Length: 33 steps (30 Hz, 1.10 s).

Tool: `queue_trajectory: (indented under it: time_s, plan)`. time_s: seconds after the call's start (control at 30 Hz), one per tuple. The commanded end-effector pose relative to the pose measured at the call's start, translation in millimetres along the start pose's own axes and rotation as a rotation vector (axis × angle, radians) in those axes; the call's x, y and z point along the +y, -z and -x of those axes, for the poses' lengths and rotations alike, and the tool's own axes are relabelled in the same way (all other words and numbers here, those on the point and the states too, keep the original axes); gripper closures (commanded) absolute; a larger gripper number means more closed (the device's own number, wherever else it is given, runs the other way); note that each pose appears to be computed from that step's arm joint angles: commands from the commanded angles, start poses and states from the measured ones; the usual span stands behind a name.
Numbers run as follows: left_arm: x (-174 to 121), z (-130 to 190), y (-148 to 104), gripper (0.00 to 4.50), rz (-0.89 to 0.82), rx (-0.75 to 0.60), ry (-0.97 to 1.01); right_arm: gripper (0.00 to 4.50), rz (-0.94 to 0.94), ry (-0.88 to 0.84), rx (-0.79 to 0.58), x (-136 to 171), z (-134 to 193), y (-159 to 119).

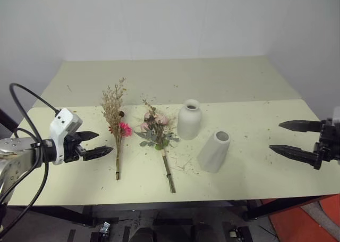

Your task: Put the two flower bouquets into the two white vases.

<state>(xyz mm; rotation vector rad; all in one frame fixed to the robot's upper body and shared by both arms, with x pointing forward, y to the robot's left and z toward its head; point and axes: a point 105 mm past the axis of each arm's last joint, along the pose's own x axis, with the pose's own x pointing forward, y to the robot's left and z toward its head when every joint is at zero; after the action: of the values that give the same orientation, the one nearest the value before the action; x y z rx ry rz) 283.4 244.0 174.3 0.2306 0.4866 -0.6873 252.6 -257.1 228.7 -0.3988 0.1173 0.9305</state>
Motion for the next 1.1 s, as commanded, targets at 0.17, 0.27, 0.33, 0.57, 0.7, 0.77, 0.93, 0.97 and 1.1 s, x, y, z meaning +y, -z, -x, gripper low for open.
queue_trajectory:
  time_s: [0.17,0.27,0.33,0.57,0.7,0.77,0.93,0.97,1.1]
  plan:
    - [19.7,-15.5,0.7,0.00,0.073,0.163,-0.154,0.05,0.093,-0.088,-0.039,7.6,-14.0,-19.7]
    - [21.1,-24.6,1.6,0.00,0.102,0.194,-0.181,0.05,0.100,-0.096,-0.050,7.6,-17.1,-21.4]
    - [19.8,-31.4,2.5,0.00,0.120,0.201,-0.177,0.05,0.103,-0.104,-0.054,8.6,-19.2,-22.1]
    - [26.2,-61.4,12.8,0.00,0.168,0.281,-0.221,0.05,0.130,-0.129,-0.072,10.9,-23.7,-27.9]
    - [27.6,-78.2,16.0,0.00,0.165,0.298,-0.225,0.05,0.137,-0.130,-0.078,10.4,-26.3,-28.4]
    - [24.4,-87.3,14.0,0.00,0.173,0.290,-0.202,0.05,0.139,-0.133,-0.082,10.5,-27.3,-28.7]
    - [17.8,-104.0,16.3,0.19,0.198,0.295,-0.171,0.02,0.147,-0.135,-0.092,11.0,-29.4,-30.1]
    - [17.3,-106.1,17.5,0.41,0.206,0.299,-0.173,0.00,0.148,-0.136,-0.092,11.4,-30.1,-30.0]
    - [14.5,-105.6,21.3,1.50,0.214,0.307,-0.171,0.00,0.151,-0.140,-0.099,12.5,-29.2,-30.2]
